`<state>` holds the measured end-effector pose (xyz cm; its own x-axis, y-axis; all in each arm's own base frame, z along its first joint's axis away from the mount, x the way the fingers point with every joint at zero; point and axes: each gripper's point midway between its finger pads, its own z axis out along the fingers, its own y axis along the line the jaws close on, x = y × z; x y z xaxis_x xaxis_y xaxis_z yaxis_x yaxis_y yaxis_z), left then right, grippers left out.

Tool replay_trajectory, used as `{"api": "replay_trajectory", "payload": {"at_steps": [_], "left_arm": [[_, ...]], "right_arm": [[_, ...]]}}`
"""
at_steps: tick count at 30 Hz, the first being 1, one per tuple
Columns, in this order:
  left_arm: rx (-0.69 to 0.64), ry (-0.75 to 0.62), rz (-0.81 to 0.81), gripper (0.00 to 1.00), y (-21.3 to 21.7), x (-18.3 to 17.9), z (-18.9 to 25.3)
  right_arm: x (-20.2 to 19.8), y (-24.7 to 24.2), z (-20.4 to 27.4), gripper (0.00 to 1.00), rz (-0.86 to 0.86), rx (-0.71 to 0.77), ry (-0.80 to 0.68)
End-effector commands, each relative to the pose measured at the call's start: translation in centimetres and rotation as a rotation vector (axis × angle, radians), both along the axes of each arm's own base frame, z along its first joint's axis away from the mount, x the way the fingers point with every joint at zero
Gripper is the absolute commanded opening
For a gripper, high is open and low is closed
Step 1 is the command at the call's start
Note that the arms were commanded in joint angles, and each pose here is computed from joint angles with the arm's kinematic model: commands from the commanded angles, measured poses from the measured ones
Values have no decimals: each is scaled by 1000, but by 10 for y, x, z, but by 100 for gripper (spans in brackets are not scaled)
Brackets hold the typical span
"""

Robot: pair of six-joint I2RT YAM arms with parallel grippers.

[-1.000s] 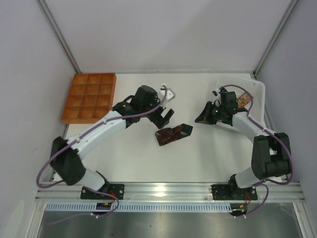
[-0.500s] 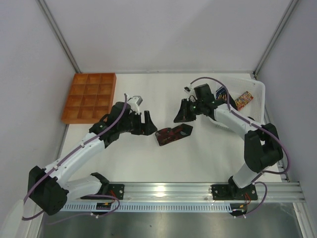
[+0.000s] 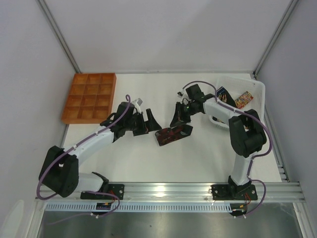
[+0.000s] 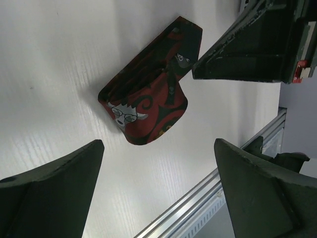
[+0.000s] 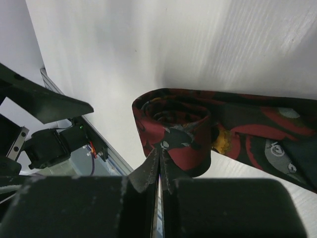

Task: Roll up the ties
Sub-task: Roll the tie

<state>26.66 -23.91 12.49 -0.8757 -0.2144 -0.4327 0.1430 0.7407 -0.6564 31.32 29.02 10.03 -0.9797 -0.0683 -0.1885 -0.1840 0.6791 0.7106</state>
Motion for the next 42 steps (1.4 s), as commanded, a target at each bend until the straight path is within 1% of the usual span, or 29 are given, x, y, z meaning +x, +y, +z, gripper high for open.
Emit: {"api": "replay_trajectory", "payload": {"at_steps": [1, 4, 11, 13, 14, 16, 19, 22, 26, 34, 38, 39, 40, 42], "left_arm": [[-87, -11, 19, 99, -9, 8, 12], [-70, 24, 44, 99, -5, 6, -4], [-81, 76, 40, 98, -5, -4, -29], [-91, 77, 35, 98, -7, -5, -30], [-104, 101, 35, 97, -8, -8, -32], [-124, 82, 38, 97, -9, -6, -31], [-133, 86, 34, 100, -10, -8, -35], [-135, 98, 30, 100, -12, -8, -40], [-140, 129, 35, 100, -13, -9, -49], [-139, 206, 66, 100, -17, -7, -69], [-171, 230, 123, 100, -20, 1, -66], [-198, 223, 129, 100, -23, 4, -62], [-229, 248, 153, 100, -26, 3, -60], [-254, 251, 189, 100, -27, 4, -59]], "right_arm": [[-2, 9, 20, 4, 42, 41, -18], [-10, 9, 10, 4, 53, 40, 32], [-21, 8, -10, 4, 58, 17, 45], [-20, 8, -15, 4, 57, 9, 45], [-21, 9, -18, 3, 58, 9, 49], [-19, 9, -22, 3, 52, 9, 48], [-16, 9, -30, 3, 40, -4, 43], [-13, 7, -39, 3, 29, -27, 44], [-10, 1, -47, 3, 16, -60, 43], [-10, 4, -49, 3, 19, -42, 57], [-9, 4, -53, 2, 14, -44, 68], [-10, 4, -54, 3, 15, -44, 73], [-9, 4, -54, 3, 13, -40, 68], [-10, 4, -55, 2, 12, -39, 75]]}}
